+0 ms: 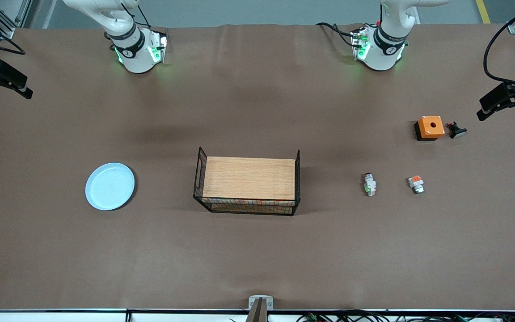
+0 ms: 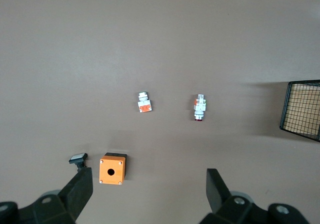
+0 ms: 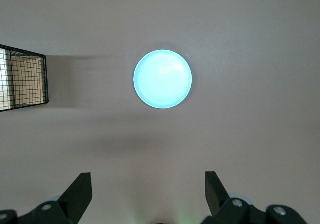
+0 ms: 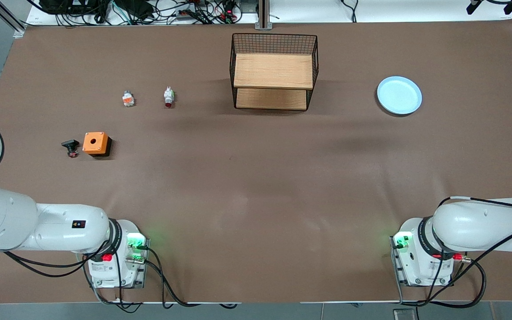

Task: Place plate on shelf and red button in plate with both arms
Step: 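Reach the left gripper toward the white-and-red button switch, then lower the left gripper and grasp the white-and-red button switch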

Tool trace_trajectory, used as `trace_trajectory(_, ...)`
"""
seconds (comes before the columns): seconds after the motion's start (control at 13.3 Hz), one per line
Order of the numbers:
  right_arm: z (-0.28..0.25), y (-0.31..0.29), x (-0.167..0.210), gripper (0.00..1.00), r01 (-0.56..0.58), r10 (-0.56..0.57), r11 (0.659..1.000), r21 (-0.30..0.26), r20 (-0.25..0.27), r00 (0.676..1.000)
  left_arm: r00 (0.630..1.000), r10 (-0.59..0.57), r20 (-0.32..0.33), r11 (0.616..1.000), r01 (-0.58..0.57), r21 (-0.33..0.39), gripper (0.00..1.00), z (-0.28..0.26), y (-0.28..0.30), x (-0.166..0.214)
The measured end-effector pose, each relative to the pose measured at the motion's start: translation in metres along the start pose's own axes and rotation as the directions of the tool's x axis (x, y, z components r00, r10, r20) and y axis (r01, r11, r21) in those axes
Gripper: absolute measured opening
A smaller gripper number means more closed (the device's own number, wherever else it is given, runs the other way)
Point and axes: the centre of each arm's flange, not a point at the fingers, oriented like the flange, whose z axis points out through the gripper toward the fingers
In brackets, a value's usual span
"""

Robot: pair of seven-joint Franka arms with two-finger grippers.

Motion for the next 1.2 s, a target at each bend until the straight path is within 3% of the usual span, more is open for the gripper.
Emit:
trace_trajectory(0.6,0.001,0.001,0.000,1.00,-0.001,0.001,1.000,0.000,0.002,1.000,1.000,0.000,0.026,1.000,0.001,-0.009,1.00,0.007,0.001,0.000)
trace_trajectory(0.83,0.001,0.001,0.000,1.00,-0.002,0.002,1.000,0.000,0.002,1.000,0.992,0.013,0.126,0.998,-0.006,-0.058,1.00,0.040,0.014,0.004)
trace_trajectory(1.05,0.001,0.001,0.000,1.00,-0.003,0.003,1.000,0.000,0.003,1.000,0.973,0.036,0.229,0.998,-0.022,-0.063,1.00,0.097,0.041,0.016)
trace_trajectory(1.2,0.001,0.001,0.000,1.00,-0.003,0.003,1.000,0.000,0.003,1.000,0.964,0.042,0.262,0.998,-0.027,-0.061,1.00,0.141,0.055,0.022)
